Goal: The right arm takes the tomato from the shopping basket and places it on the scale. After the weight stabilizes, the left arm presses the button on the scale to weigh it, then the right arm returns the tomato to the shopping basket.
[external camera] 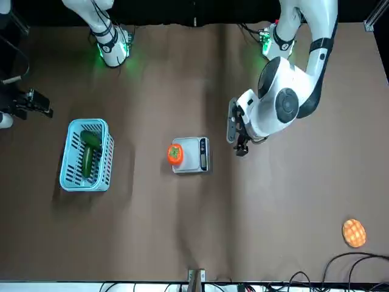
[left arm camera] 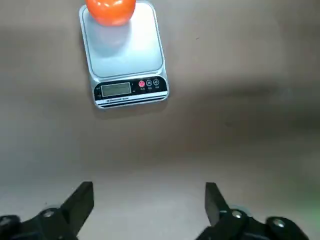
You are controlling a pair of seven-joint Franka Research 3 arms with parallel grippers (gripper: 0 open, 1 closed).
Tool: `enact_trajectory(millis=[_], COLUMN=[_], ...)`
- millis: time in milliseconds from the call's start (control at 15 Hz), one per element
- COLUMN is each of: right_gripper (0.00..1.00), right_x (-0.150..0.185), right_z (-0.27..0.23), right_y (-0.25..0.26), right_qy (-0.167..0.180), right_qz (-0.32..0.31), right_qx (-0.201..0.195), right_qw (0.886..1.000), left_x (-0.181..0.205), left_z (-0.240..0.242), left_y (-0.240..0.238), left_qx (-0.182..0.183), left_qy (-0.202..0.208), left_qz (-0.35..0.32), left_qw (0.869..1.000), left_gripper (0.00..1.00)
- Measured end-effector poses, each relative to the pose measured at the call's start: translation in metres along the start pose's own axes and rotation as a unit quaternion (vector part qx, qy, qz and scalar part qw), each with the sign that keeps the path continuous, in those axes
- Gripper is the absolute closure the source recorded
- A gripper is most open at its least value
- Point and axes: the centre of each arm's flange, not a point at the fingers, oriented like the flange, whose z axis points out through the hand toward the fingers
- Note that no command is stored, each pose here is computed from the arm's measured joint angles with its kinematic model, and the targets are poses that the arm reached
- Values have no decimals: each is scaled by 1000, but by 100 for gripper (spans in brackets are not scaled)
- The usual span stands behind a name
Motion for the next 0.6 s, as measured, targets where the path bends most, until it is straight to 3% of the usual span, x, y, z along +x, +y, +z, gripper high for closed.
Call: enact_trajectory(millis=[67,200,400,600], right_gripper=[1,0,0,0], right_x=[0,0,1,1], right_z=[0,0,-1,-1], right_y=[2,2,0,-1], right_qy=[1,2,4,4], right_qz=[1,1,-1,-2], right_qx=[0,0,0,0], right_qw=[1000,1000,1000,1000], left_x=[6,20,27,37], left_z=[9,29,55,74], left_y=[0,1,-1,-4], left_qx=[-2,-9,-15,5], left_qy=[-1,-6,-28,-92], left_qz=[-2,-16,-30,-53], left_qw=[1000,1000,999,994], left_gripper=[12,16,46,78])
